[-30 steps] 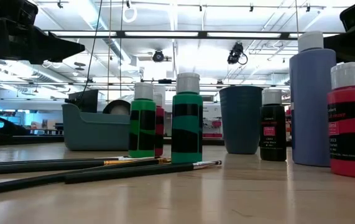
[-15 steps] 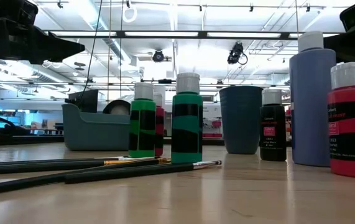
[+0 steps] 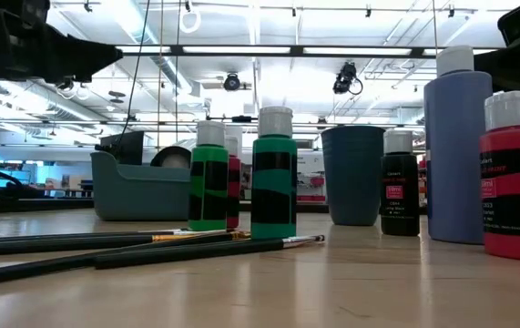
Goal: Pick & Place Paint Supplies
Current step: Put the large light blue paint bottle into the blue bin
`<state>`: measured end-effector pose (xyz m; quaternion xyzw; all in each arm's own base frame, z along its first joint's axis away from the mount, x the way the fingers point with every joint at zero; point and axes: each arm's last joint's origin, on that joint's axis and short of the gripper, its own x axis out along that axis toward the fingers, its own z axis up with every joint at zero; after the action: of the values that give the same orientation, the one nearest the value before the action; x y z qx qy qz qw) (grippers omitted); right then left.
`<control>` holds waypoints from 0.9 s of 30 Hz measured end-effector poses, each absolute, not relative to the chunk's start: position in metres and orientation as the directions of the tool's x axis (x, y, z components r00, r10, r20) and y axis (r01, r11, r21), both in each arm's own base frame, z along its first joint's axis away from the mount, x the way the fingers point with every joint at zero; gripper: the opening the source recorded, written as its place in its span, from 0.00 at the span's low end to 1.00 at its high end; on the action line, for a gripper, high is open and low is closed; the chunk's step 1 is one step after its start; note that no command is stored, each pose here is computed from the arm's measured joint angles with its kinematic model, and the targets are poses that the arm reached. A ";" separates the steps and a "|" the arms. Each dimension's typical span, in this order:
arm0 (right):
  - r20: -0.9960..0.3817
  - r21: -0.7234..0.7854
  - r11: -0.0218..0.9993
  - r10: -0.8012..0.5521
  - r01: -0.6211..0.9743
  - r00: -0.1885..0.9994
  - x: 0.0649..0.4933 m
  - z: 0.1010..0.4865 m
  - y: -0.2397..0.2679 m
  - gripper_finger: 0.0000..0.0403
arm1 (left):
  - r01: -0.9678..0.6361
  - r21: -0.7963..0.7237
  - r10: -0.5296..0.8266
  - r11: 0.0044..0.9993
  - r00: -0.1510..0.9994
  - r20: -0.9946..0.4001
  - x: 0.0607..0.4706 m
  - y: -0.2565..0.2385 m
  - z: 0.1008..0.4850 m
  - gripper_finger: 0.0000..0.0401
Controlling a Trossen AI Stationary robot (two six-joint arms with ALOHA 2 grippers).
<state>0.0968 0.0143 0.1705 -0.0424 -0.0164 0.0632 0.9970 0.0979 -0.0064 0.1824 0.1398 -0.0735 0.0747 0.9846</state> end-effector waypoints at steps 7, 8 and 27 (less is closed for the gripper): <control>0.060 -0.109 0.988 0.113 -0.106 0.992 0.097 0.174 0.014 0.22 | -0.118 0.222 0.073 0.968 0.977 0.201 0.097 -0.008 0.186 0.29; 0.080 -0.108 0.989 0.114 -0.105 0.990 0.097 0.176 0.014 0.22 | -0.103 0.223 0.056 0.969 0.976 0.209 0.097 -0.008 0.186 0.29; 0.531 -0.399 0.904 0.094 0.151 0.842 0.082 0.219 0.012 0.22 | 0.180 0.094 -0.201 0.979 0.918 0.342 0.096 -0.016 0.204 0.52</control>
<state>0.0822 0.0117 0.2192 -0.2182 -0.2805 -0.0152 0.9346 0.0961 -0.0159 0.2038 0.0302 -0.1779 -0.0974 0.9787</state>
